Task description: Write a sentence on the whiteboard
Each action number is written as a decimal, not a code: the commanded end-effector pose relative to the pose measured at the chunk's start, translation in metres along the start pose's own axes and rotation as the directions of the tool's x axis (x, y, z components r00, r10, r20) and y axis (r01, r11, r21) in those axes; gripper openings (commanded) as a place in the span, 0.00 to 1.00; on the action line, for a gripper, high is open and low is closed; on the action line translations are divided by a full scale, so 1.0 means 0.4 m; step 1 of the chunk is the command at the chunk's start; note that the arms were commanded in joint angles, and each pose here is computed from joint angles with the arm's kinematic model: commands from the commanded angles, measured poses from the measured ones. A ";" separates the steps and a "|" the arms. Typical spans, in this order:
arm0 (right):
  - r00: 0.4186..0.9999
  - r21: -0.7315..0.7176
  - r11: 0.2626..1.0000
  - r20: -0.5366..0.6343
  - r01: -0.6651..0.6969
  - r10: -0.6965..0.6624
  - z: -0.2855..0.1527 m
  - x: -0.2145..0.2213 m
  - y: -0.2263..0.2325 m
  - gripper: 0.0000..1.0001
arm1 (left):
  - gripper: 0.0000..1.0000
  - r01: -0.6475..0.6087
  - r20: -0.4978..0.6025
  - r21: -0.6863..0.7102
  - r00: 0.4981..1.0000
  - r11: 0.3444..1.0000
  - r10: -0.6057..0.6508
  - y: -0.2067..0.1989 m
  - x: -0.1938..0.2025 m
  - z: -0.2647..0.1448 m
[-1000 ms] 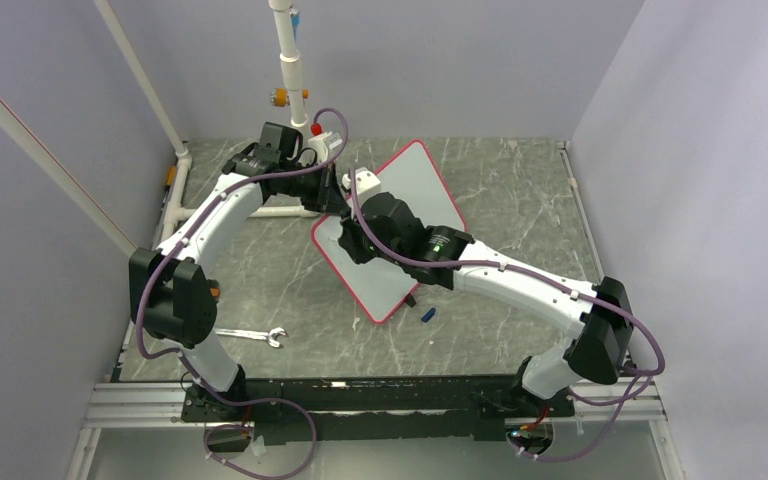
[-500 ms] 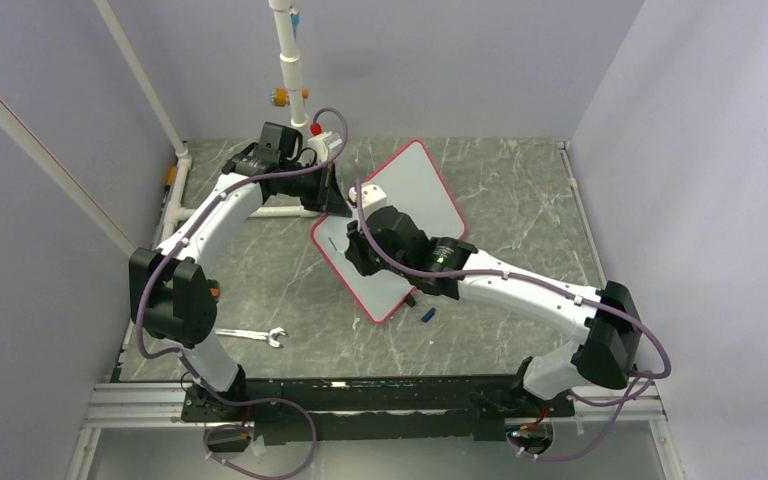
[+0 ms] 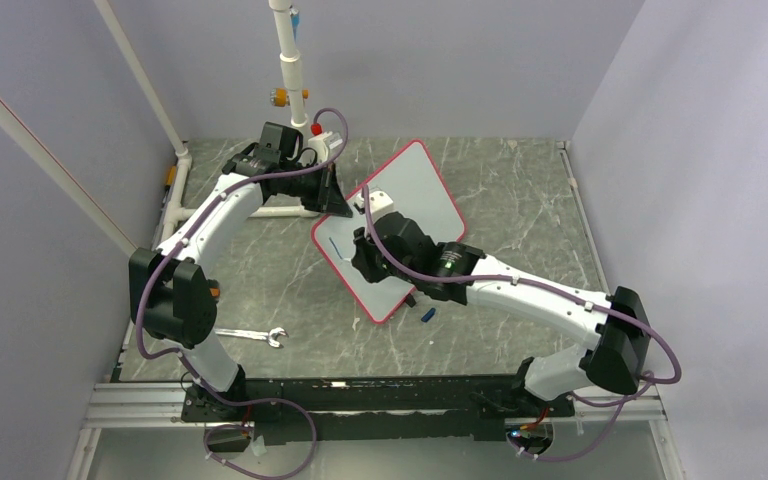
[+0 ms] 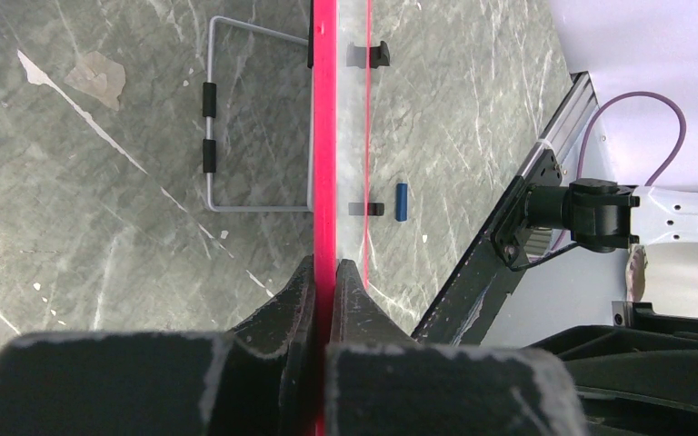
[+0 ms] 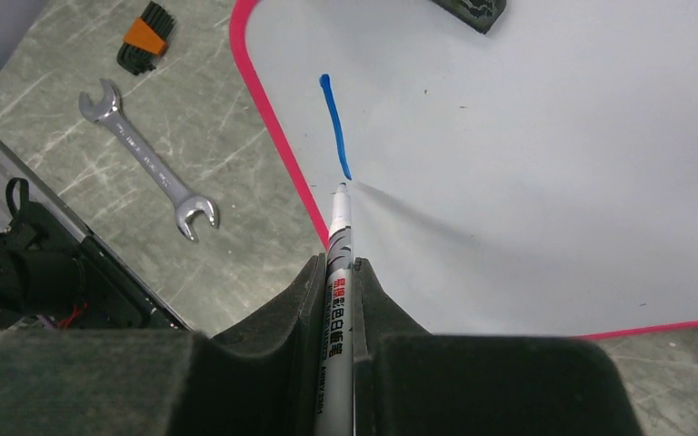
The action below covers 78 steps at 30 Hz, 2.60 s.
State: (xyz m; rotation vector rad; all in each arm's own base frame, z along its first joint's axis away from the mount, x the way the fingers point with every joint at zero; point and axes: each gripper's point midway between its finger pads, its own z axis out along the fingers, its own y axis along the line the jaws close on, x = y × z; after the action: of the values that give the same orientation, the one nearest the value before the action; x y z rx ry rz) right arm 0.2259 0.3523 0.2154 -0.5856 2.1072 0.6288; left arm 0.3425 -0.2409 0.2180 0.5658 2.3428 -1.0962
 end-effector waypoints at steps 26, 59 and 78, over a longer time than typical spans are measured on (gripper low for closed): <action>0.993 0.061 0.998 0.116 0.023 -0.030 0.031 -0.110 0.005 0.00 | 0.00 -0.105 0.057 -0.057 0.993 0.993 0.108 0.001 -0.034 -0.017; 0.978 0.084 0.996 0.207 -0.020 0.002 -0.003 -0.198 -0.003 0.00 | 0.00 -0.102 0.050 -0.063 0.993 0.993 0.105 0.006 -0.031 -0.014; 0.986 0.121 0.993 0.169 -0.016 -0.005 0.042 -0.164 -0.017 0.00 | 0.00 -0.106 0.052 -0.064 0.993 0.992 0.110 0.004 -0.032 -0.016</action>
State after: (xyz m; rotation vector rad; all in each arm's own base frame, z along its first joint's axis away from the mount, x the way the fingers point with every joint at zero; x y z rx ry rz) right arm 0.2716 0.3703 0.2529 -0.4684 1.9932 0.5251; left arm 0.3424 -0.2411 0.2186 0.5678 2.3406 -1.0937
